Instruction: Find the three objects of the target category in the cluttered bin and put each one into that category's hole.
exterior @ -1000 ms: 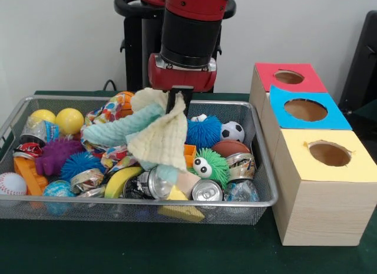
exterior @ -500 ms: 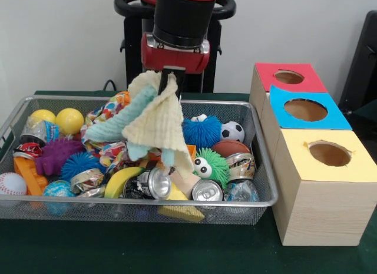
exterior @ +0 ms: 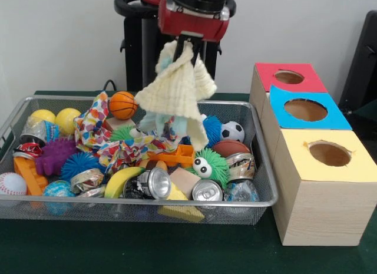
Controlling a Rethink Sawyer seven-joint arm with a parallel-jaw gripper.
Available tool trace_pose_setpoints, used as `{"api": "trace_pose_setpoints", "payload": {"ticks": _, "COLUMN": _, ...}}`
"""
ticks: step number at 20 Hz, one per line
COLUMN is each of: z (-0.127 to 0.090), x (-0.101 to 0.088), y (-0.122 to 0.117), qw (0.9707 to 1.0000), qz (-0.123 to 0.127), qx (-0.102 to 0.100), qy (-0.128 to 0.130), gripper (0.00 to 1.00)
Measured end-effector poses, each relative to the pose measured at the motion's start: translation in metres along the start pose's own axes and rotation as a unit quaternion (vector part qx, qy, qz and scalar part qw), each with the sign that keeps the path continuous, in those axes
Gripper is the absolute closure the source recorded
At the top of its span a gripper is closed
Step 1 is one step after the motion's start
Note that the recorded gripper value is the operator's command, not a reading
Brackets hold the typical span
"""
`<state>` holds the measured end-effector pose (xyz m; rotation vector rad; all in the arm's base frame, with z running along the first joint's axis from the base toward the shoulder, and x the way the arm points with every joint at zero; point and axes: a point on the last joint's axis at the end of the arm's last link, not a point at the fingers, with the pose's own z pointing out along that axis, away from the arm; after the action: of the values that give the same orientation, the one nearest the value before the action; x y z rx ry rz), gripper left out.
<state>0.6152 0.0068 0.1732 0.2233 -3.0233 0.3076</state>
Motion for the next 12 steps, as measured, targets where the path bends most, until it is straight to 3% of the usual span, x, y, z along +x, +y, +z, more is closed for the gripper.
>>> {"api": "trace_pose_setpoints", "payload": {"ticks": 8, "z": -0.03, "x": 0.003, "y": 0.031, "qw": 1.0, "qz": -0.007, "qx": 0.007, "qy": 0.0, "gripper": 1.0}}
{"api": "trace_pose_setpoints", "payload": {"ticks": 12, "z": -0.032, "x": 0.003, "y": 0.035, "qw": 1.0, "qz": -0.004, "qx": 0.003, "qy": 0.0, "gripper": 1.0}}
